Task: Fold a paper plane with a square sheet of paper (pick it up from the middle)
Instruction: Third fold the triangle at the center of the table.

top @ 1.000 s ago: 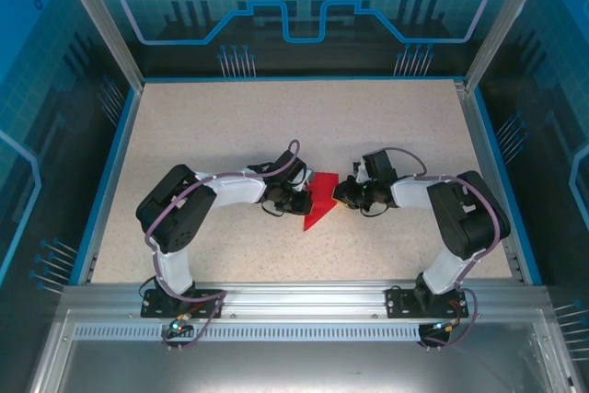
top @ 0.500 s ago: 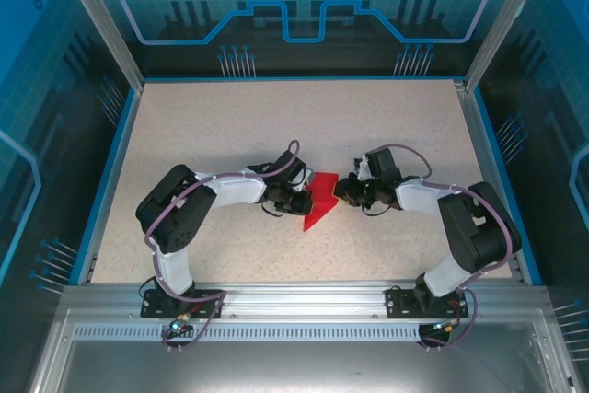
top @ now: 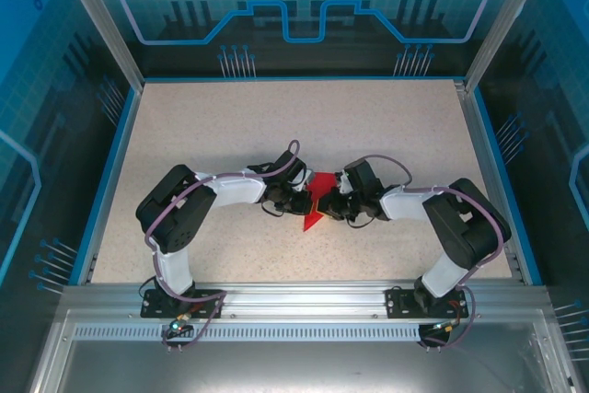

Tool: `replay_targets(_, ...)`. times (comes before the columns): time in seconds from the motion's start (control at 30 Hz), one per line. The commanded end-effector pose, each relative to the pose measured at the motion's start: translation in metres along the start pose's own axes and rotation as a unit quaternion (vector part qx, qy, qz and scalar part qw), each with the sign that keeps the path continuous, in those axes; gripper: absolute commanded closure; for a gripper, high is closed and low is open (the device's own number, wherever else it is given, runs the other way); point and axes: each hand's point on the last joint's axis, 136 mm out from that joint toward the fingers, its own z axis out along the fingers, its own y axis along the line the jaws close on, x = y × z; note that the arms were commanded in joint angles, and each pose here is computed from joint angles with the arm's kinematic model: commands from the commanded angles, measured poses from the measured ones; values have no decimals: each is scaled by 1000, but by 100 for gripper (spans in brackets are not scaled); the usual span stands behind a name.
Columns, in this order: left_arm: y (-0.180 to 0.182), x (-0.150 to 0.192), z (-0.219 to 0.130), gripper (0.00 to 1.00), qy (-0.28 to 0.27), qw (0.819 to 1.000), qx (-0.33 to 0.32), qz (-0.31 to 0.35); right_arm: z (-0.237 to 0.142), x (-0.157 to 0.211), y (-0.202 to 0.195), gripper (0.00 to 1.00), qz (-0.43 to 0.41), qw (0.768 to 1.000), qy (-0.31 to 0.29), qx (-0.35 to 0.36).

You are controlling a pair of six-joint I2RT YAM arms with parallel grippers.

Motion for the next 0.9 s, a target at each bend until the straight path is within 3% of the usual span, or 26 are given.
replay_targets(0.0,15,20,4,92,34,999,-23,-5,4,3,0,87,2,1000,0,-6)
replay_targets(0.3,16,21,5,92,36,999,-23,-5,13,10,-21,87,10,1000,10,14)
replay_targets(0.6,17,24,6,92,38,999,-24,-6,-9,11,4,86,-8,1000,-17,-25)
replay_targets(0.87,17,24,6,92,40,999,-23,-5,3,15,14,87,-12,999,-14,-45)
